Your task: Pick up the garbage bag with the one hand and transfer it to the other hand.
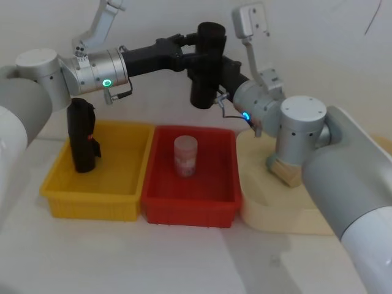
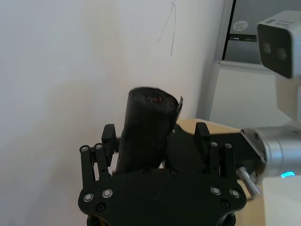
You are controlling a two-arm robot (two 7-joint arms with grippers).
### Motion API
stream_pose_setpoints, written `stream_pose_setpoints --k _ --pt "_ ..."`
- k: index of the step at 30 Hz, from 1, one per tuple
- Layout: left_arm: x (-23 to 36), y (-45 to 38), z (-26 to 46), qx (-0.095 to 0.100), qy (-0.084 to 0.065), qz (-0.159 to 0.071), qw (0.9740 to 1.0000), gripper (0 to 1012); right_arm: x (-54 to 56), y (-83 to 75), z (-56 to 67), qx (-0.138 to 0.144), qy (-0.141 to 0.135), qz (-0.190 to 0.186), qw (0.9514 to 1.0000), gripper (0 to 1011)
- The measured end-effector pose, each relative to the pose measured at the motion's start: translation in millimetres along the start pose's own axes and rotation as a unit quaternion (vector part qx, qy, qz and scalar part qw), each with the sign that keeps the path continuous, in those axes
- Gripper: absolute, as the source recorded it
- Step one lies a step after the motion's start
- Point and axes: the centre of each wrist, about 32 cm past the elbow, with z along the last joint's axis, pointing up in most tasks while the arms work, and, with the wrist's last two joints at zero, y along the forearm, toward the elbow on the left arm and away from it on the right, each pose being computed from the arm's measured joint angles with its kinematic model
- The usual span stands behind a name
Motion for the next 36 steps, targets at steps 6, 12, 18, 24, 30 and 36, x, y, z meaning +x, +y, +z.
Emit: stream_pose_setpoints --k 6,12,18,24,30,36 --pt "0.0 0.1 0.0 0.0 0.0 0.0 1.0 1001 17.3 -6.2 -1.1 -0.002 -0.004 -0.023 0.9997 533" --pt "0.0 0.0 0.0 0.0 0.0 0.0 1.0 1001 45.2 -24.9 -1.1 -0.005 -0.007 -0.051 0.9987 533" --pt "0.0 0.0 0.0 0.0 0.0 0.0 1.0 1001 69.1 -48.9 -1.1 -0.009 -0.008 -0.067 0.9977 533" --pt "0.0 0.0 0.0 0.0 0.0 0.0 1.0 1001 92.1 -80.1 1.0 -0.012 -0.013 -0.078 0.9968 533" --pt "0.0 0.0 0.0 0.0 0.0 0.0 1.0 1001 107.3 -103.5 3.8 -0.019 -0.023 -0.082 0.9961 533" --pt "0.0 0.0 0.0 0.0 0.0 0.0 1.0 1001 115.5 -117.0 5.4 -0.027 -0.032 -0.081 0.9958 533"
